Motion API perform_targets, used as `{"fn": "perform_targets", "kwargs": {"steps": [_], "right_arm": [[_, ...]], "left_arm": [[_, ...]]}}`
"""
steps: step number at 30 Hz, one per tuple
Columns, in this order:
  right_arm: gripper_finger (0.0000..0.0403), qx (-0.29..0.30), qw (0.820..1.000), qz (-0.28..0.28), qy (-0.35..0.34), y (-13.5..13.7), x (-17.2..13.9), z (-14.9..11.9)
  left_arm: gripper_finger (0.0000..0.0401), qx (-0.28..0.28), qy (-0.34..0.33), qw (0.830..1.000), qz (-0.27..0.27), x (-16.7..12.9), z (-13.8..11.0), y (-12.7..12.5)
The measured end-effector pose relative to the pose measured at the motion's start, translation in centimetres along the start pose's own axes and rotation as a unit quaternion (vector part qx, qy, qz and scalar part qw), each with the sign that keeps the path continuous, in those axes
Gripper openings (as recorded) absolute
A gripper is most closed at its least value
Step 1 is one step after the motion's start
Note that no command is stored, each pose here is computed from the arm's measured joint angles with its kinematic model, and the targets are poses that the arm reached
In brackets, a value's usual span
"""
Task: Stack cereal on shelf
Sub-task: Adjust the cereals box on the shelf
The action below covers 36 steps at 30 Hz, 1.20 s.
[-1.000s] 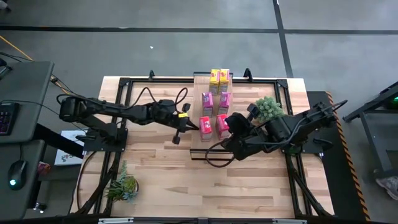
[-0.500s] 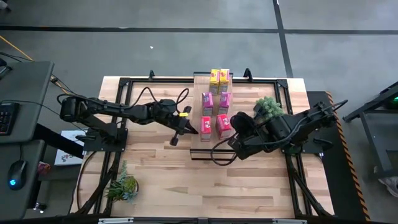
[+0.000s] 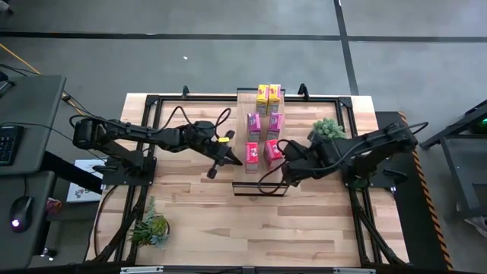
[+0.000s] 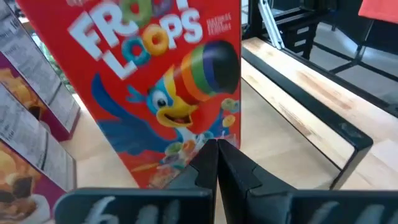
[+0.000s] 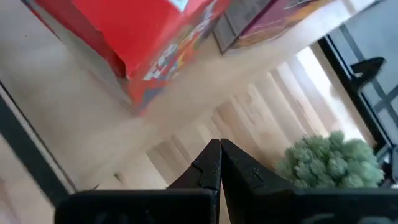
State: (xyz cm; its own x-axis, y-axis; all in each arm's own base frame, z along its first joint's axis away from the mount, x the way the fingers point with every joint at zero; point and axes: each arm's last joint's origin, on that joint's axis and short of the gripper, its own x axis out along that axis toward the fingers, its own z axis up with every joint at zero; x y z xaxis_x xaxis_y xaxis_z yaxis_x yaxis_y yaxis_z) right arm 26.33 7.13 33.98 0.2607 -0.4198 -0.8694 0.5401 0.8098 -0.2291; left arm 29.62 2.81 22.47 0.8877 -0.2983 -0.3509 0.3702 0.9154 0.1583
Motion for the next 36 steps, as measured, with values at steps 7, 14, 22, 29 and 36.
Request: {"fn": "perform_targets", "kwargs": {"steps": [7, 14, 22, 29, 36], "right_arm": [[0.0, -0.016, 0.999, 0.033, -0.037, -0.2, 1.1, 0.3], [0.0, -0.024, 0.996, 0.066, -0.051, 0.1, 1.1, 0.9], [0.0, -0.019, 0.993, 0.103, -0.062, 0.6, 1.0, 1.4], [0.0, -0.022, 0.991, 0.111, -0.07, 0.8, 0.9, 1.5], [0.0, -0.023, 0.992, 0.107, -0.069, 0.7, 0.9, 1.5]], "left_arm": [[0.0, 0.005, -0.018, 1.0, 0.008, 0.3, 0.1, 0.3], [0.0, 0.004, -0.026, 1.0, 0.011, 1.3, -0.5, 0.6], [0.0, 0.012, -0.029, 0.999, 0.032, 1.3, -0.4, 0.8], [0.0, 0.017, -0.008, 0.996, 0.091, 1.2, -0.5, 1.1], [0.0, 0.017, -0.012, 0.997, 0.079, 1.3, -0.4, 0.9]]}}
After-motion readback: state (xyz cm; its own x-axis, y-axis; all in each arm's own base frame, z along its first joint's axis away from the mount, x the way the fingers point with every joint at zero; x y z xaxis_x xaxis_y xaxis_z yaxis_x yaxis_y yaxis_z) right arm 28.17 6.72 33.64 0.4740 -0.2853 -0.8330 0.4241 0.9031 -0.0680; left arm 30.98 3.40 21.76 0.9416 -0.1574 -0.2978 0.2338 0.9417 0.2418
